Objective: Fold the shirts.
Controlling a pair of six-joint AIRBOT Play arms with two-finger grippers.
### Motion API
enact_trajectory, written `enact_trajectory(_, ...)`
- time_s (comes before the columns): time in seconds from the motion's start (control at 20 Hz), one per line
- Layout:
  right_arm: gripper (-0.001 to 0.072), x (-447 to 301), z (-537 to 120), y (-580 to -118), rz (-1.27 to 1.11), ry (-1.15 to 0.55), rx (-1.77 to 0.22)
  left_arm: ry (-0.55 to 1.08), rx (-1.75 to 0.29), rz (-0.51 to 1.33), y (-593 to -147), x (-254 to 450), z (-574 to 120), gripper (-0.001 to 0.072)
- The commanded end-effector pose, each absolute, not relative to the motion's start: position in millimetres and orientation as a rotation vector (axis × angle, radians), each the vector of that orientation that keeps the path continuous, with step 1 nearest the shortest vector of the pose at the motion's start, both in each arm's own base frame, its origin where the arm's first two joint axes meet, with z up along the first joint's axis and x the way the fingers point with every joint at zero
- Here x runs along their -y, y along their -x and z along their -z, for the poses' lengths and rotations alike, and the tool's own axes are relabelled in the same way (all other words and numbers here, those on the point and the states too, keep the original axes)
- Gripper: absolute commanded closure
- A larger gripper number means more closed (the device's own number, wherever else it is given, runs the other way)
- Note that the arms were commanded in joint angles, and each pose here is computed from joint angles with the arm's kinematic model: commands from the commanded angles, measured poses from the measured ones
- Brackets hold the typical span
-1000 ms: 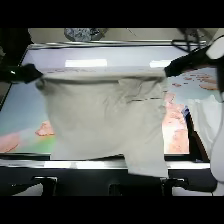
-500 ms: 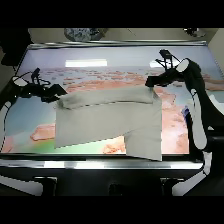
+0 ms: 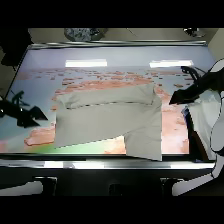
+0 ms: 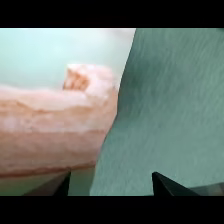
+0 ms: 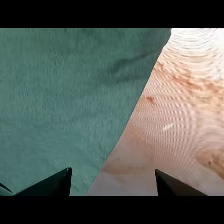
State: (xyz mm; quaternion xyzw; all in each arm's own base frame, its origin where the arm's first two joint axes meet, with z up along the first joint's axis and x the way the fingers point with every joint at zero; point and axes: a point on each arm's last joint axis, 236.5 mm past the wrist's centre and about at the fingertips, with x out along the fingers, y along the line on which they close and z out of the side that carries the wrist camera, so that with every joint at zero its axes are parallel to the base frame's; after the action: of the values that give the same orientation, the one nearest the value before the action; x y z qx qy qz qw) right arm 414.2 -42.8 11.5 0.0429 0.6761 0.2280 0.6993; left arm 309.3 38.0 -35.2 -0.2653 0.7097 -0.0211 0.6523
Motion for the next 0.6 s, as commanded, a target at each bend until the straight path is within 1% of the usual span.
enact_trajectory(0.0,0.0115,38.4,4.1,-372.7,-0.575,-0.137,-1.615,0.655,-1.675,0.081,-228.2,-2.2,76.2,0.0145)
enact_trajectory(0.05,0.0115,36.6,8.0,-368.0,-0.585,-0.14,-1.625,0.651,-1.683,0.088,-215.7,3.2,84.2,0.0211)
enact_trajectory(0.2,0.0115,36.3,11.2,-367.7,-0.585,-0.139,-1.622,0.704,-1.67,0.095,-209.0,16.2,94.2,0.0216)
enact_trajectory(0.35,0.0115,38.0,12.4,-373.1,-0.575,-0.128,-1.6,0.73,-1.597,0.086,-226.4,21.9,97.8,0.0219)
enact_trajectory(0.4,0.0115,38.2,12.6,-373.7,-0.576,-0.125,-1.597,0.72,-1.584,0.082,-229.8,21.5,99.0,0.0276)
enact_trajectory(0.45,0.0115,38.5,12.8,-374.6,-0.573,-0.124,-1.594,0.709,-1.572,0.076,-233.2,21.1,100.3,0.0287)
enact_trajectory(0.5,0.0115,38.7,13.1,-375.4,-0.571,-0.123,-1.591,0.706,-1.559,0.063,-236.9,20.6,101.6,0.0391)
enact_trajectory(0.55,0.0115,38.9,13.2,-375.8,-0.572,-0.12,-1.588,0.706,-1.543,0.048,-240.9,18.9,102.9,0.0438)
